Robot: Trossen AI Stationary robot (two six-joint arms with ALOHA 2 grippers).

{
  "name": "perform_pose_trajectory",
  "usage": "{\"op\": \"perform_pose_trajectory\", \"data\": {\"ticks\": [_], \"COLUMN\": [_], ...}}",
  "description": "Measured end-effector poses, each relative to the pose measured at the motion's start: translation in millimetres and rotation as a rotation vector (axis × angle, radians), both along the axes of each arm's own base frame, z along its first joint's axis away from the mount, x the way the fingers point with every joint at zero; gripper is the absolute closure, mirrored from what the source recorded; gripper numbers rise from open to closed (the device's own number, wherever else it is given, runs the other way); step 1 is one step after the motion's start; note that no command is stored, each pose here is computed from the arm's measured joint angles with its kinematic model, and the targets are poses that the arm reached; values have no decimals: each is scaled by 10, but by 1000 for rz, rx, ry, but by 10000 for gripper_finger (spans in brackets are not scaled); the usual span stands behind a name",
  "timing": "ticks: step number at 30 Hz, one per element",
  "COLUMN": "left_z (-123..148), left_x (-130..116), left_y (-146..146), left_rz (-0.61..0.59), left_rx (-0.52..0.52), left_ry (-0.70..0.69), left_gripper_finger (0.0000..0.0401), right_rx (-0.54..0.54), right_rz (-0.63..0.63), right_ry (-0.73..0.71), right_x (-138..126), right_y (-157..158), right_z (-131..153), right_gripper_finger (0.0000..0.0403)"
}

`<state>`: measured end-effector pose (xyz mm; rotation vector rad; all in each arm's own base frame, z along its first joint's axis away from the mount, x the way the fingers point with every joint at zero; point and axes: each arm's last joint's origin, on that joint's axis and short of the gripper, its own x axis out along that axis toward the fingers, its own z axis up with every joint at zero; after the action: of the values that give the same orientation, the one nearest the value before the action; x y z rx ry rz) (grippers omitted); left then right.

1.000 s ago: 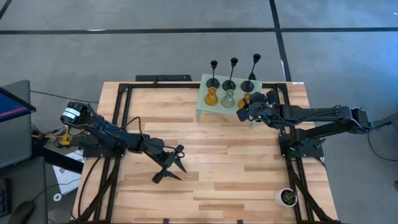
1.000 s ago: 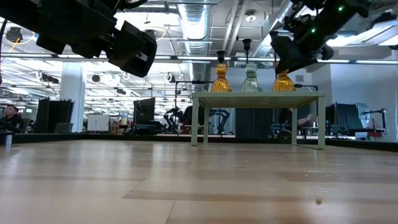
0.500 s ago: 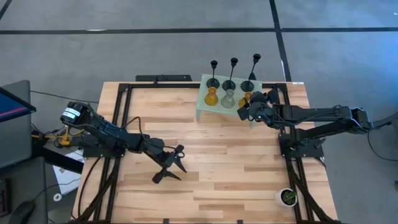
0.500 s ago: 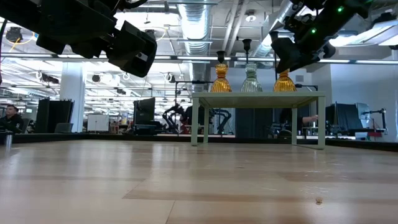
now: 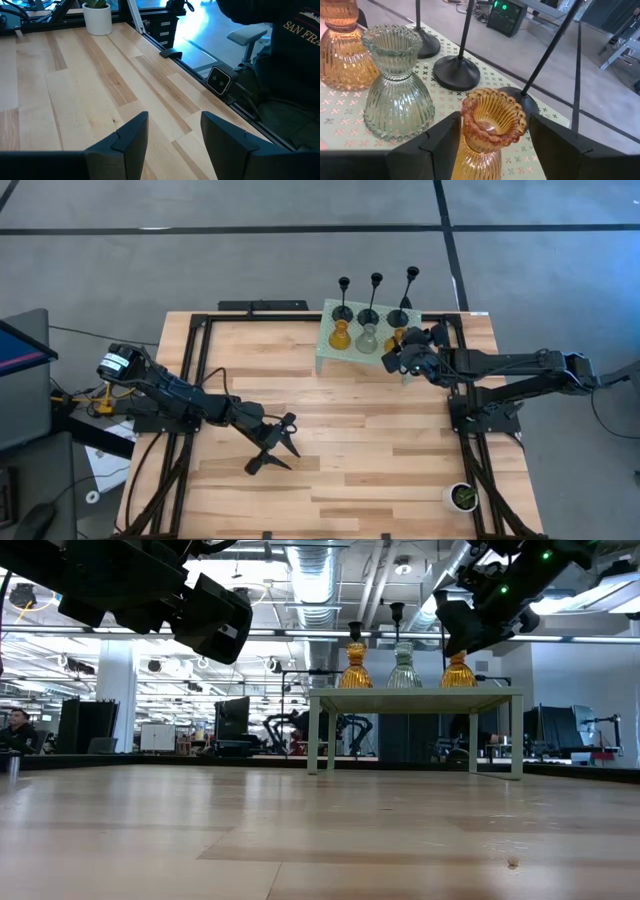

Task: Pick & Place candle stick holders
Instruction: Put the orange glass candle holder on the shelf

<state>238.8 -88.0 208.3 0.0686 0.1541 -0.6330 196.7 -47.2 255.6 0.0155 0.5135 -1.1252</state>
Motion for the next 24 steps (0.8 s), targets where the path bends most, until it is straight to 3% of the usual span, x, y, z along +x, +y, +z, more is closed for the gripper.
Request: {"op": "perform_pose_trajectory", "data": {"ticks": [10, 24], "left_z": [0, 0], "left_x": [0, 0], "left_y": [0, 0], "left_rz": [0, 0], "left_rx": [0, -1], "left_ry": [0, 0], "left_gripper_finger": [219, 219], "right_rx": [-45, -42], "right_rz": [81, 86], "right_ry": [-16, -11], "right_x": [74, 77], "right_y": [78, 91], "right_z": [70, 186], "right_gripper_finger": [179, 177]}}
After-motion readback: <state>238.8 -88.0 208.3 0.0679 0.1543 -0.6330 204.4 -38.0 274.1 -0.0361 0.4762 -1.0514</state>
